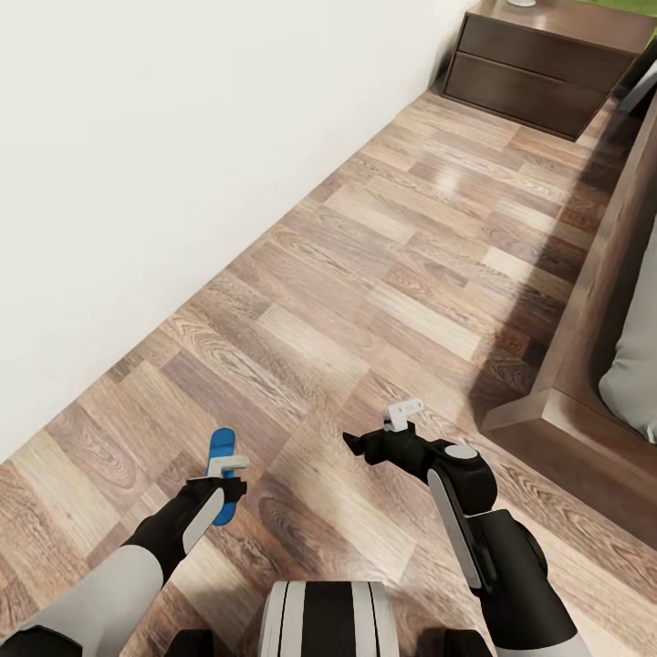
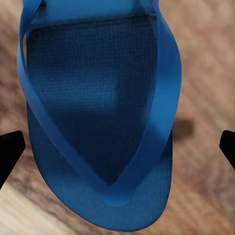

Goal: In the bedroom, move the book from the bed onto either nightstand, and place the two sandals side by side next to the bed.

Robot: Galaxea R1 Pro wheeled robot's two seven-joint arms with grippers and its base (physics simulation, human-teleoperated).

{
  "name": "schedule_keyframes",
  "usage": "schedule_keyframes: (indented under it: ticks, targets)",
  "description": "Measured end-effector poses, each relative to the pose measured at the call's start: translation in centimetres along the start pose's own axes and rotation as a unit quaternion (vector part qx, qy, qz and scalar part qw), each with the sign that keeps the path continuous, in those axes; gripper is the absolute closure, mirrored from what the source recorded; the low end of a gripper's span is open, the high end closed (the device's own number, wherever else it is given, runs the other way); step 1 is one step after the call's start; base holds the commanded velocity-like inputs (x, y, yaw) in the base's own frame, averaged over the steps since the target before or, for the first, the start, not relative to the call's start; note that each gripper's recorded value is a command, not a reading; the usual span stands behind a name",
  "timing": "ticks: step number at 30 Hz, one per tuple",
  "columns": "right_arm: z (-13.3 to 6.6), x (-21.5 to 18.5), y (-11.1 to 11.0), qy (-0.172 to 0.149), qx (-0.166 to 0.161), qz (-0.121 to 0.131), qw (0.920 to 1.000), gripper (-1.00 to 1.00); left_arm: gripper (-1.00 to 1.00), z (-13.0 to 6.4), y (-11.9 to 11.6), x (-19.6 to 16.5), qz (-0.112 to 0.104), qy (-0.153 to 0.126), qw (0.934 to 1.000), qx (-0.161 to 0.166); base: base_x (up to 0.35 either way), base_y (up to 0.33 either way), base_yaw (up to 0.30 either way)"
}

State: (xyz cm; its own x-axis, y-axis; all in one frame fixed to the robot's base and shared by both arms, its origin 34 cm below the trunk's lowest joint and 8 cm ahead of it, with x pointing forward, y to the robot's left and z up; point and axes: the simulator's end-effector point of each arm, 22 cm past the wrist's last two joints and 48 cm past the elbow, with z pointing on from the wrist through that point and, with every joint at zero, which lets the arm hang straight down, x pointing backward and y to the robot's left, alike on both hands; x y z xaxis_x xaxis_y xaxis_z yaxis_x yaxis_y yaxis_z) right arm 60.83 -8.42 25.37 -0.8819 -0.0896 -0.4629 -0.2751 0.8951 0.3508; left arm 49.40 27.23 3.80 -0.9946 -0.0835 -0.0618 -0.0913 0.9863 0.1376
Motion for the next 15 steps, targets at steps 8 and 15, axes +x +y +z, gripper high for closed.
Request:
schedule_keyframes:
  ticks: [8, 15]
  targets:
    - [0.2, 0.2, 1.0, 0.003, -0.009, -0.010, 0.9999, -1.00, -1.00, 0.0, 0.0, 0.0, 0.002, -0.001, 1.0000, 0.000, 0.000, 0.000, 0.000]
    - [0.2, 0.3, 1.5, 0.005, -0.013, -0.014, 0.9998, -1.00, -1.00, 0.0, 0.1, 0.0, 0.001, -0.002, 1.0000, 0.000, 0.000, 0.000, 0.000]
